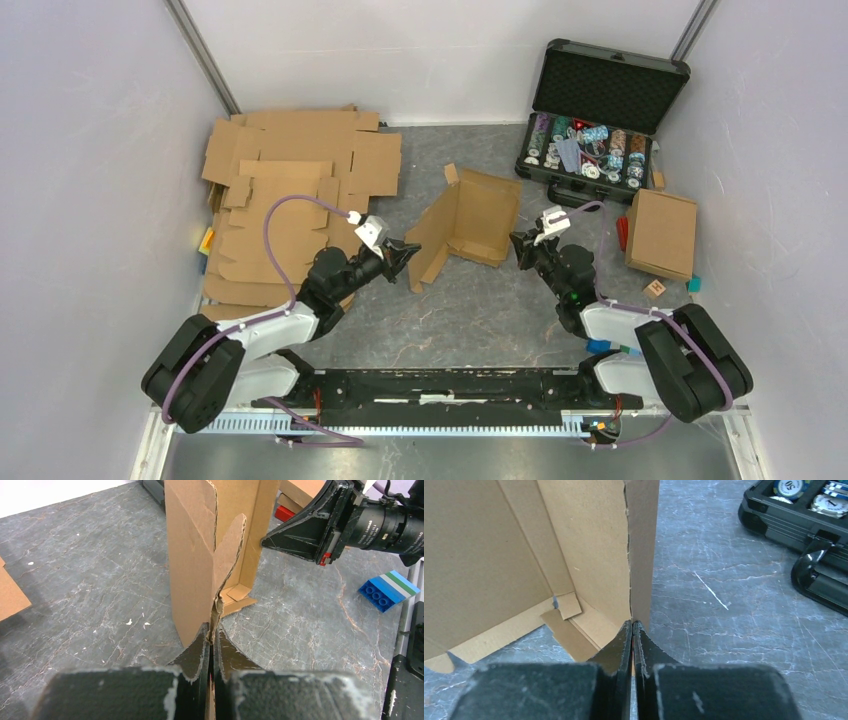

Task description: Fold the paper box

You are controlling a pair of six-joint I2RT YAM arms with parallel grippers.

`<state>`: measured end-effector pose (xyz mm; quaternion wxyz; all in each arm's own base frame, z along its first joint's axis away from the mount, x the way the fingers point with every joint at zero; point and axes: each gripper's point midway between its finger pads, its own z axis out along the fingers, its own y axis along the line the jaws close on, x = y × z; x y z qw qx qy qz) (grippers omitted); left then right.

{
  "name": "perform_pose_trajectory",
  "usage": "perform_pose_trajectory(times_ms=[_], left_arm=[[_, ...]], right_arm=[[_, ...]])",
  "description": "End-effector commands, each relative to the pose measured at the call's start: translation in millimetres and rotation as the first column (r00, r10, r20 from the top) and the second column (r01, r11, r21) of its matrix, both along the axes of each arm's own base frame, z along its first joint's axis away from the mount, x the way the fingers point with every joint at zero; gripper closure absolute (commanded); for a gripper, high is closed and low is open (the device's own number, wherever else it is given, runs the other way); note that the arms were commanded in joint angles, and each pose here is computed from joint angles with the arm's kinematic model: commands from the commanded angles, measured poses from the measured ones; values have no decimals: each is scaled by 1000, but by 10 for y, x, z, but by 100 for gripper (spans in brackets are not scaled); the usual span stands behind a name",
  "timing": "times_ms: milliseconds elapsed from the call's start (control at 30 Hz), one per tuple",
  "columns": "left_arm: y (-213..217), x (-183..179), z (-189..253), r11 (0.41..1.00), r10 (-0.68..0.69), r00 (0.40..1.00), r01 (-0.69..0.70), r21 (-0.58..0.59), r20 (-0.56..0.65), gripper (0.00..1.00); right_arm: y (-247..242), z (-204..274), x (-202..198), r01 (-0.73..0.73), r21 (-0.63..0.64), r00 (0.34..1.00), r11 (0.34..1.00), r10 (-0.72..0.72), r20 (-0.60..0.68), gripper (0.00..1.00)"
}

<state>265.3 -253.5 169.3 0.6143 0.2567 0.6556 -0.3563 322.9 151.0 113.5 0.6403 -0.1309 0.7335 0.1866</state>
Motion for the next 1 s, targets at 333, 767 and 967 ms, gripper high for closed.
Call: perform_pose_trajectory(times_ms=[333,767,967], left_arm=[[-165,-105,104,994,-109,994,109,9,14,98],[-104,-101,14,993,-88,996,89,74,-14,98],[-108,-98,6,993,-89,996,90,78,-15,98]], right_arm=[[6,-47,28,1,-54,1000,999,-2,-7,90],[-11,10,147,31,-77,999,997,-32,-6,82],[-57,20,220,72,-81,997,994,-73,-13,69]])
